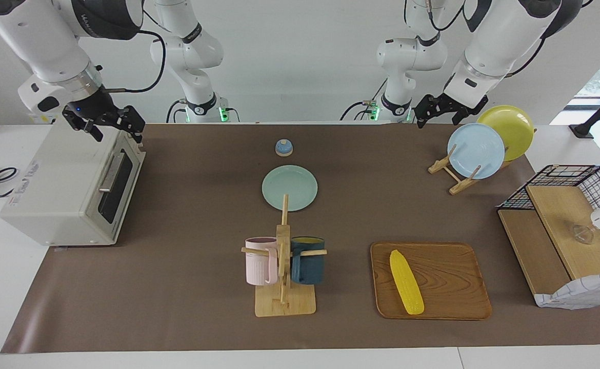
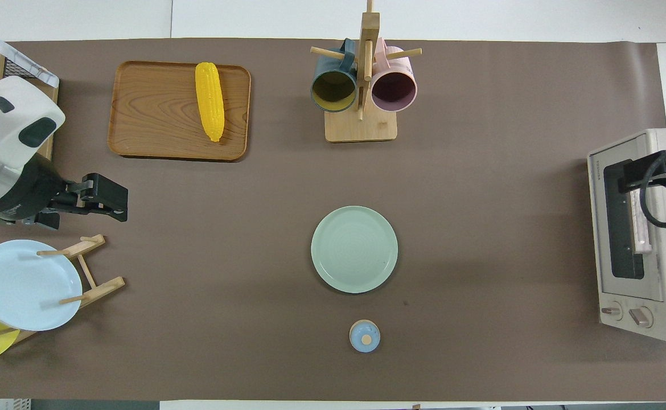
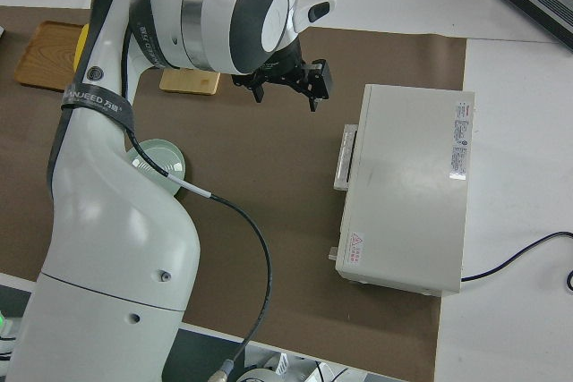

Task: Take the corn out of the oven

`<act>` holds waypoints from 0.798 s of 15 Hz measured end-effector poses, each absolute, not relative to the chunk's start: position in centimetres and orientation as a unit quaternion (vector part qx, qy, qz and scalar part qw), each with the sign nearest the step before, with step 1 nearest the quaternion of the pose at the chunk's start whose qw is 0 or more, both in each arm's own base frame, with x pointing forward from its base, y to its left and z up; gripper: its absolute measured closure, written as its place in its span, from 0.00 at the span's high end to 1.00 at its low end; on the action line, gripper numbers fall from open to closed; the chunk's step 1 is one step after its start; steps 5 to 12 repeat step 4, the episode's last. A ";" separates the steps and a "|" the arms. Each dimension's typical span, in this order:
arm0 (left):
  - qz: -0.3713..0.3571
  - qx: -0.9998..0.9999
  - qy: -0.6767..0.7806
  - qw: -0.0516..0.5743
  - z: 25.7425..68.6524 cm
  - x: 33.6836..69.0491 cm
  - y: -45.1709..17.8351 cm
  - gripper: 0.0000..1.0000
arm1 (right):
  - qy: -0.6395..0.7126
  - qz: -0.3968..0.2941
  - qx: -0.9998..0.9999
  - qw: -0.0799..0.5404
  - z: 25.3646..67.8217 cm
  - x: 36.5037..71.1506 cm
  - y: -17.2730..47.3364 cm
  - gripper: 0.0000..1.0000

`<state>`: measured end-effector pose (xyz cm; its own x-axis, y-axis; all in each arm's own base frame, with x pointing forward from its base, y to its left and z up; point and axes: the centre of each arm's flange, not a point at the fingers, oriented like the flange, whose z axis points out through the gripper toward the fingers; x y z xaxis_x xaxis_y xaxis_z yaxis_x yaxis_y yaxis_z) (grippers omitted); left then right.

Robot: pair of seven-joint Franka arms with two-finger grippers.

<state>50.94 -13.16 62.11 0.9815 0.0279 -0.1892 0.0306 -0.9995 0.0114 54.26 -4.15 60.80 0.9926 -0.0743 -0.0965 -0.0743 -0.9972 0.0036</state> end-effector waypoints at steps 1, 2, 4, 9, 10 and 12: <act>-0.095 0.995 0.015 0.007 62.1 51.0 -13.2 1.00 | 0.037 0.048 -0.998 0.000 60.8 54.3 -4.2 1.00; -0.095 0.995 0.015 0.007 62.0 51.0 -13.2 1.00 | 0.037 0.048 -0.998 0.000 60.8 54.3 -4.2 1.00; -0.095 0.995 0.015 0.007 62.0 51.0 -13.2 1.00 | 0.037 0.048 -0.998 0.000 60.8 54.3 -4.2 1.00; -0.095 0.995 0.015 0.007 62.0 51.0 -13.2 1.00 | 0.037 0.048 -0.998 0.000 60.8 54.3 -4.2 1.00; -0.095 0.995 0.015 0.007 62.0 51.0 -13.2 1.00 | 0.037 0.048 -0.998 0.000 60.8 54.3 -4.2 1.00; -0.095 0.995 0.015 0.007 62.0 51.0 -13.2 1.00 | 0.037 0.048 -0.998 0.000 60.8 54.3 -4.2 1.00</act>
